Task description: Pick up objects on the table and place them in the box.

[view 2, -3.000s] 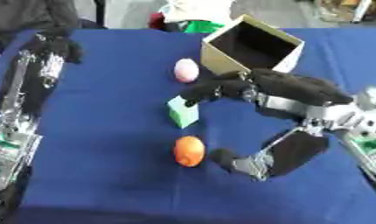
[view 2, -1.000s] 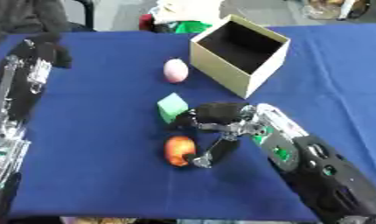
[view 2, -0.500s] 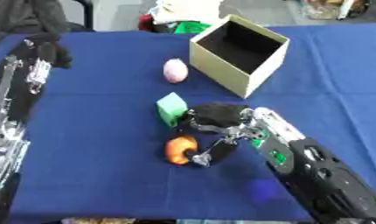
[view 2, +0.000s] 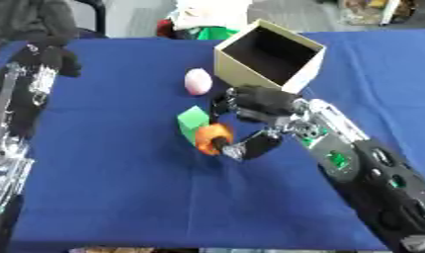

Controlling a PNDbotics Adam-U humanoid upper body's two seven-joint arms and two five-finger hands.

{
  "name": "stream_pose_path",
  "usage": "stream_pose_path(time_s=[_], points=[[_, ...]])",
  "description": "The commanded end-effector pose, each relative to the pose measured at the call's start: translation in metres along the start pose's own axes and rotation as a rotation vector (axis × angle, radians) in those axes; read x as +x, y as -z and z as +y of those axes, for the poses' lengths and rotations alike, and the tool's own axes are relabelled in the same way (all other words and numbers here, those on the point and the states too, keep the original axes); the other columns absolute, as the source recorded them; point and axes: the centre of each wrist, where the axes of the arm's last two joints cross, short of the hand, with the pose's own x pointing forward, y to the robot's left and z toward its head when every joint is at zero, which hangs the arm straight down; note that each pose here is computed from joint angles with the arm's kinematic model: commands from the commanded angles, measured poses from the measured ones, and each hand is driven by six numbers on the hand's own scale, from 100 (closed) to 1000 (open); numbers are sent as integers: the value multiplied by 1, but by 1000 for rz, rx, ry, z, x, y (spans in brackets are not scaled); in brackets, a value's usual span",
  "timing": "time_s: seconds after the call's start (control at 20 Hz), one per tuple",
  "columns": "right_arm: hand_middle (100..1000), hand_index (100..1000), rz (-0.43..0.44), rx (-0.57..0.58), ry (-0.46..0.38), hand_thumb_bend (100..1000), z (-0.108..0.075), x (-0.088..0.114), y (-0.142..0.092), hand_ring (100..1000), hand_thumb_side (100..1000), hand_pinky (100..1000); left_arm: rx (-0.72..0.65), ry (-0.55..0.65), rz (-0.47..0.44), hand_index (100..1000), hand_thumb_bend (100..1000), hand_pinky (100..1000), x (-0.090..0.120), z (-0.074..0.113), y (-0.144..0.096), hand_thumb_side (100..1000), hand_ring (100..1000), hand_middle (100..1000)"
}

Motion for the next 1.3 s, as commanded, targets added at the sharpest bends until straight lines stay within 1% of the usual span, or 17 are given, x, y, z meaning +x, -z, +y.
stream_pose_path(time_s=[0.05,0.25,0.45,0.55,0.7,0.85,0.95,1.05,1.2,1.25,1.3], points=[[598,389,78,-82,-38,100,-37,-10,-16,795,250,786,2,13,-28,780,237,630,7,4,3,686,622,583],[602,405,215,-145,-69,100,-57,-34,-30,794,242,789,-14,8,-36,780,237,630,8,2,6,686,622,583],[603,409,357,-193,-97,100,-66,-61,-45,795,234,790,-34,-4,-51,780,237,630,11,-2,9,687,620,583],[606,419,423,-215,-109,100,-67,-74,-53,796,234,791,-43,-9,-58,780,236,630,12,-4,11,688,619,583],[607,436,510,-242,-122,100,-64,-90,-64,799,239,789,-49,-13,-65,780,236,629,14,-5,12,688,618,582],[601,444,610,-288,-97,100,-58,-108,-79,802,251,784,-52,-16,-67,779,236,629,14,-6,13,689,618,582],[607,476,662,-304,-72,100,-51,-117,-88,806,260,786,-52,-17,-66,779,236,629,14,-5,13,690,618,582],[617,525,691,-293,-58,100,-45,-123,-93,810,268,788,-51,-17,-67,779,237,629,14,-5,13,690,617,582],[626,558,711,-260,-55,100,-38,-127,-97,813,275,790,-52,-18,-69,779,236,629,14,-6,14,691,617,582],[634,607,717,-250,-54,100,-36,-128,-98,816,285,793,-52,-18,-69,779,236,630,14,-6,14,691,617,582],[636,624,720,-239,-56,100,-35,-129,-99,817,286,793,-52,-18,-69,779,235,630,14,-6,14,691,617,582]])
